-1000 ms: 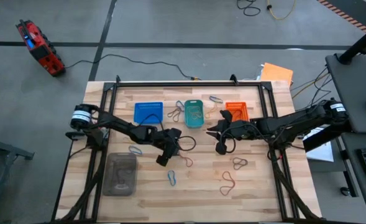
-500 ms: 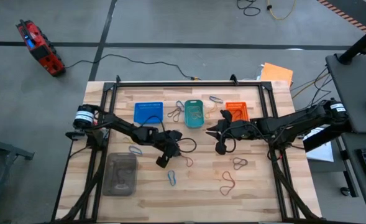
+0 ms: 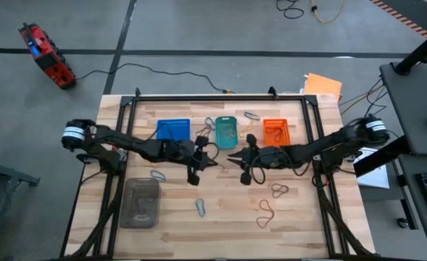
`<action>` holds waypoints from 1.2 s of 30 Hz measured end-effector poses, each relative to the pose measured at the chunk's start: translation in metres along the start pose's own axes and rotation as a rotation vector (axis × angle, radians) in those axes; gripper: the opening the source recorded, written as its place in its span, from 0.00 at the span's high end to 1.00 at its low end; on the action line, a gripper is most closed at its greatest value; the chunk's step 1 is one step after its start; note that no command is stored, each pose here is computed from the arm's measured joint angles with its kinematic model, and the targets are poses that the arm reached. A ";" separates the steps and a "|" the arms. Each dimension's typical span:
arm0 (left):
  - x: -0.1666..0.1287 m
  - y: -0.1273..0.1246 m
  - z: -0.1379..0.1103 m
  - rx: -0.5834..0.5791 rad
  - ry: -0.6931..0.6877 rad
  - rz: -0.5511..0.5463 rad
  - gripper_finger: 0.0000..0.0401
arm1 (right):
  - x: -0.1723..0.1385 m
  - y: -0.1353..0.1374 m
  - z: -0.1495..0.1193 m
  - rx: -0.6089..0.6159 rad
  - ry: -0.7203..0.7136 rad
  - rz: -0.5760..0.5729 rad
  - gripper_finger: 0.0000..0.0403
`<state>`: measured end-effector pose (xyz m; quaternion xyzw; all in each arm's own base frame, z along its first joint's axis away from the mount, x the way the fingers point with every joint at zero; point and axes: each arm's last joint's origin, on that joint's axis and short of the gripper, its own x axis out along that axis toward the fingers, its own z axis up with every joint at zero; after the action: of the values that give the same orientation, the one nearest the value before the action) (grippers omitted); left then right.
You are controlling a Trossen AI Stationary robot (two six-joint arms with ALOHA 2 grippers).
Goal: Sort rubber bands into baskets
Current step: Put the left red rubber band into the orange bin
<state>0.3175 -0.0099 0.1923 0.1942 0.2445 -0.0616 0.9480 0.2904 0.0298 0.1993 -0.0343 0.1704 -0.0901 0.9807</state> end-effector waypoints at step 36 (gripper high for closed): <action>-0.031 0.007 0.017 -0.192 -0.022 0.108 1.00 | 0.038 0.009 0.037 -0.088 0.150 -0.007 0.53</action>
<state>0.2990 -0.0096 0.2233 0.1145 0.2282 0.0110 0.9668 0.3393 0.0332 0.2207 -0.0708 0.2472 -0.0882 0.9623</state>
